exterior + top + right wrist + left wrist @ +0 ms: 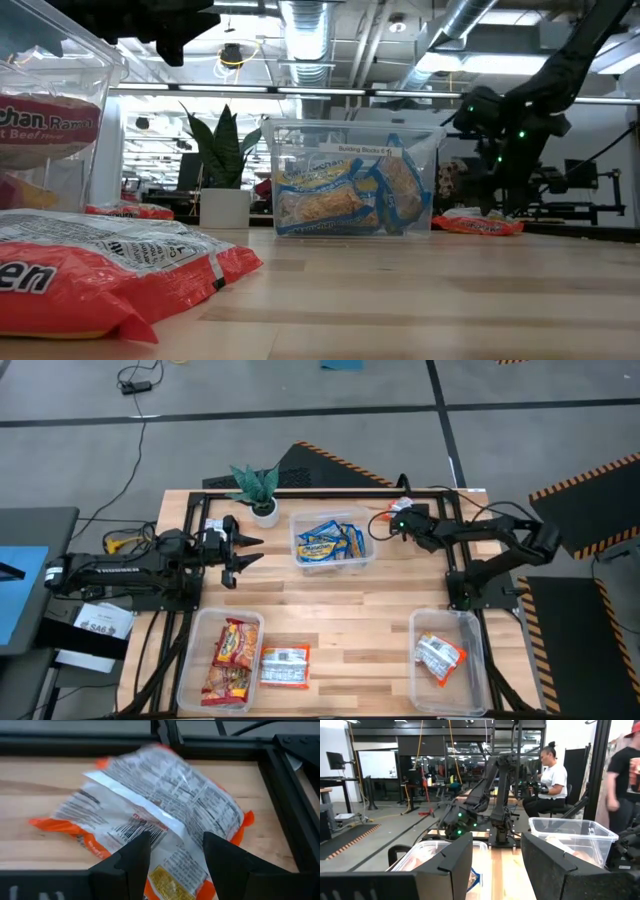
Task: Sort Maruchan noodles
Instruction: Put the top right orange noodle packet into the bottom right transparent bin
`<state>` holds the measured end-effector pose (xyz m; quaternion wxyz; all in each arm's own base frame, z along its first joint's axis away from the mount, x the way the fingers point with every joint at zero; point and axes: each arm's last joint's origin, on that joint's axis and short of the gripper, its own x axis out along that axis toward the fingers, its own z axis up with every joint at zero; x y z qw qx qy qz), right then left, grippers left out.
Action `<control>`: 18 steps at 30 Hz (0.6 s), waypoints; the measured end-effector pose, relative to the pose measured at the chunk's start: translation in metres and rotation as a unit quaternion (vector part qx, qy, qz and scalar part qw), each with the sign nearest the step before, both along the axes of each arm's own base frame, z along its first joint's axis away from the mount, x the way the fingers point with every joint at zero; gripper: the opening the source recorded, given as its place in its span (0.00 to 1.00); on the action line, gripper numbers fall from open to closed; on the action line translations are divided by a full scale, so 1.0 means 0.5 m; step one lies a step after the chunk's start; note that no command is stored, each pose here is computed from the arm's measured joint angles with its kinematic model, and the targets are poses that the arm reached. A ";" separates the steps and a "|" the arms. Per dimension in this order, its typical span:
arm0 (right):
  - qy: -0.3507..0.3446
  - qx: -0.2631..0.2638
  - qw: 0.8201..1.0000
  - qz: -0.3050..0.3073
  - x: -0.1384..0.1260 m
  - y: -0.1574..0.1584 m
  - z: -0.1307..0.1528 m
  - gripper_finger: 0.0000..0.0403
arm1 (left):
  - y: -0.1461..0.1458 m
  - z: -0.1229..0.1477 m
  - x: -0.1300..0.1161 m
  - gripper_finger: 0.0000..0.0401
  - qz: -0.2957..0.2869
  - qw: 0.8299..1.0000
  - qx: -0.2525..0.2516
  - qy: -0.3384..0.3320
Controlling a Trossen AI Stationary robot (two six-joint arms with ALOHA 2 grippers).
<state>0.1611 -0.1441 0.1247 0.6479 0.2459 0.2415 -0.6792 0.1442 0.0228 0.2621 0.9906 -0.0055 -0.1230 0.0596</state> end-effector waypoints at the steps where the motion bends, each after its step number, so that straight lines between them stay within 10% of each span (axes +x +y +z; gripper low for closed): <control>1: 0.006 0.004 1.000 -0.002 0.000 -0.002 -0.006 0.51 | 0.000 0.000 0.000 0.39 0.000 1.000 0.001 0.001; 6: 0.026 0.019 0.999 -0.006 0.001 -0.008 -0.028 0.41 | 0.000 0.000 0.000 0.39 0.001 1.000 0.003 0.001; 12: 0.073 0.032 0.996 0.040 0.007 0.006 -0.033 0.05 | 0.000 0.000 0.000 0.39 0.001 1.000 0.003 0.001; 18: 0.079 0.045 0.992 0.082 0.001 0.044 -0.001 0.02 | 0.000 0.000 0.000 0.39 0.001 1.000 0.003 0.002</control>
